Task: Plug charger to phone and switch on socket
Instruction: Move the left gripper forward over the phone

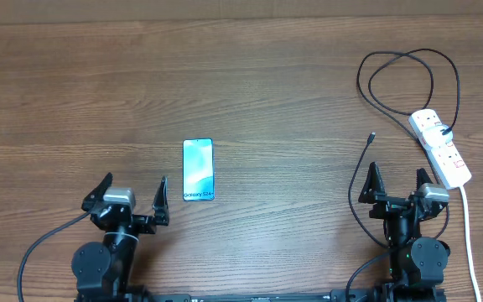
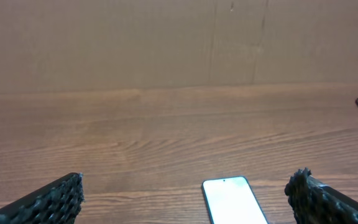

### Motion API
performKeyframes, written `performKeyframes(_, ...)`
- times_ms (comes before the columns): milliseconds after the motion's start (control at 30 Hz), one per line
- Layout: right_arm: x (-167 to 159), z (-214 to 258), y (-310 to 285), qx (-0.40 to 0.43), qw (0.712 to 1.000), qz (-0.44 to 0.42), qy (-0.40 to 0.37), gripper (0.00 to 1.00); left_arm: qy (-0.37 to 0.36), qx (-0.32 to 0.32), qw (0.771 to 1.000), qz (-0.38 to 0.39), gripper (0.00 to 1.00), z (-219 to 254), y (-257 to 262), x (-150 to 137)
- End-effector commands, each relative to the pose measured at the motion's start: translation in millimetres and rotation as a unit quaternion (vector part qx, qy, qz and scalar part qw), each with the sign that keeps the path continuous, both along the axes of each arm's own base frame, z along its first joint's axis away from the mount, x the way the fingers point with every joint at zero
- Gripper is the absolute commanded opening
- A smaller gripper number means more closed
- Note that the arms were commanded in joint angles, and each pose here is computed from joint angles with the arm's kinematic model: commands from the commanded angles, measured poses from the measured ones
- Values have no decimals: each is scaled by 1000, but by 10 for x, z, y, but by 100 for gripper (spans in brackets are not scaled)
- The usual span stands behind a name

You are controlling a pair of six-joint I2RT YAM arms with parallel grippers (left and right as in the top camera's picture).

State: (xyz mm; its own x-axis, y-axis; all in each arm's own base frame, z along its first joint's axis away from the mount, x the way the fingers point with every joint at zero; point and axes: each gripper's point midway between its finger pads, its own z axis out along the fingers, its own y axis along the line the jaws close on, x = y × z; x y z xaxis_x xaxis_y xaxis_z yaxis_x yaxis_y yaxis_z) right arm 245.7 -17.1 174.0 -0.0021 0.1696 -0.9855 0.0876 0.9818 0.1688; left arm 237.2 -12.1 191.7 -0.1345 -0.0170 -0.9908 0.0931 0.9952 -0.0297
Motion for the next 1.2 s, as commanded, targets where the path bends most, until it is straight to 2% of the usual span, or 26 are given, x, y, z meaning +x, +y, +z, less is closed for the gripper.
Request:
performKeyframes(0, 2, -26, -1, -2, 1000, 0, 0, 100, 7, -9, 1000, -3, 100, 144, -9, 33)
performKeyframes(533, 2, -26, -1, -2, 1000, 0, 0, 100, 124, -19, 992, -9, 100, 529, -5, 394)
performKeyframes(867, 2, -26, -1, -2, 1000, 0, 0, 100, 186, -37, 981, -49, 100, 781, -140, 538)
performKeyframes(1167, 2, -26, -1, -2, 1000, 0, 0, 100, 257, -46, 960, -103, 100, 812, -420, 676)
